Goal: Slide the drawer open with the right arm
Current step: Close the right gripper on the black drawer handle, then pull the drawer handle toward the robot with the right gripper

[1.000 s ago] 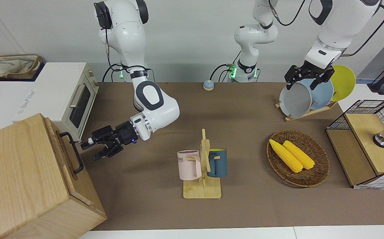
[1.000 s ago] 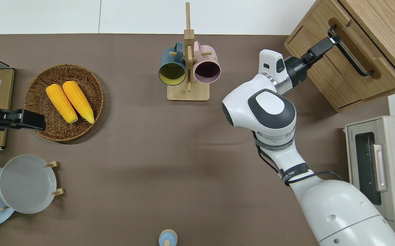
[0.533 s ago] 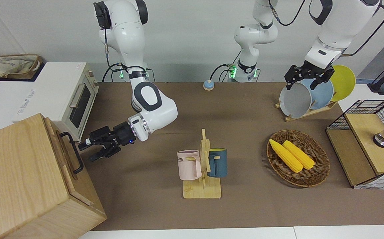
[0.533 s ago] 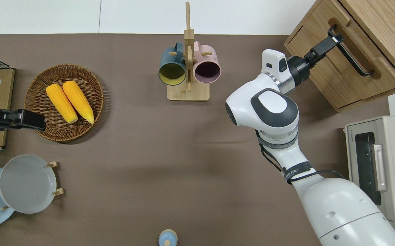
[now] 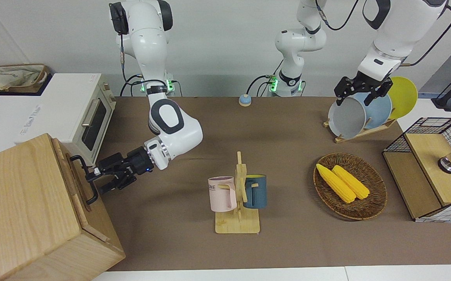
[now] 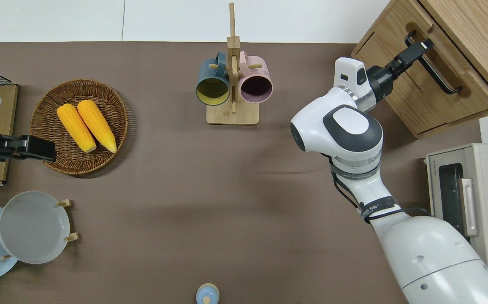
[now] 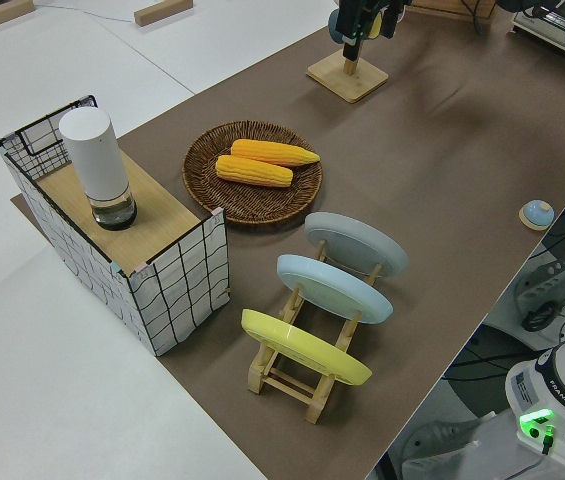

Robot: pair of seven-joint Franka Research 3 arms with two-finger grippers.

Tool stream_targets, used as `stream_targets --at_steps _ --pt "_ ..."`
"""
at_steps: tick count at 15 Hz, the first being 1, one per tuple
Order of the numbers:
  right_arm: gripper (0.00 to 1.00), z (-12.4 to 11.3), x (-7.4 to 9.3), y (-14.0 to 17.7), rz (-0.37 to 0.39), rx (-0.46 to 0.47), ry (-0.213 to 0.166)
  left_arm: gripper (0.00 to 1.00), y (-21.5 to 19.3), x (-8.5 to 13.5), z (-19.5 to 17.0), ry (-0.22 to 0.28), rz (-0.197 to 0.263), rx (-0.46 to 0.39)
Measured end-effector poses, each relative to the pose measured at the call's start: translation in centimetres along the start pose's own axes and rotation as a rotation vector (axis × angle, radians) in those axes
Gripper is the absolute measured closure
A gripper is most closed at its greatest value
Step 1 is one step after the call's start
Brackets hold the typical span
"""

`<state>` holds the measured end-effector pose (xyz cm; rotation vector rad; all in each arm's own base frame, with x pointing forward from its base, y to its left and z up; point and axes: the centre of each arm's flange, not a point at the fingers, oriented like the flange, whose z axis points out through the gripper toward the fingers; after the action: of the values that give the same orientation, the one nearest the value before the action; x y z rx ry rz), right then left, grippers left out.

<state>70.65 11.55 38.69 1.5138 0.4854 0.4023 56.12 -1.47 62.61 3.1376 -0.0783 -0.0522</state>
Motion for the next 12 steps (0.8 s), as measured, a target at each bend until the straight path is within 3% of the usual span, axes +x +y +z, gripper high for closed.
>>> stream_targets --at_steps 4,7,12 --pt "0.54 0.28 -0.10 0.02 -0.011 -0.001 -0.001 0.00 0.00 0.00 0.00 0.000 0.000 0.000" --pt "0.81 0.32 -0.07 0.27 -0.018 -0.010 0.002 0.00 0.00 0.00 0.00 0.000 0.000 0.000" --pt "0.82 0.33 -0.08 0.23 -0.006 -0.009 0.003 0.00 0.00 0.00 0.00 0.000 0.000 0.000"
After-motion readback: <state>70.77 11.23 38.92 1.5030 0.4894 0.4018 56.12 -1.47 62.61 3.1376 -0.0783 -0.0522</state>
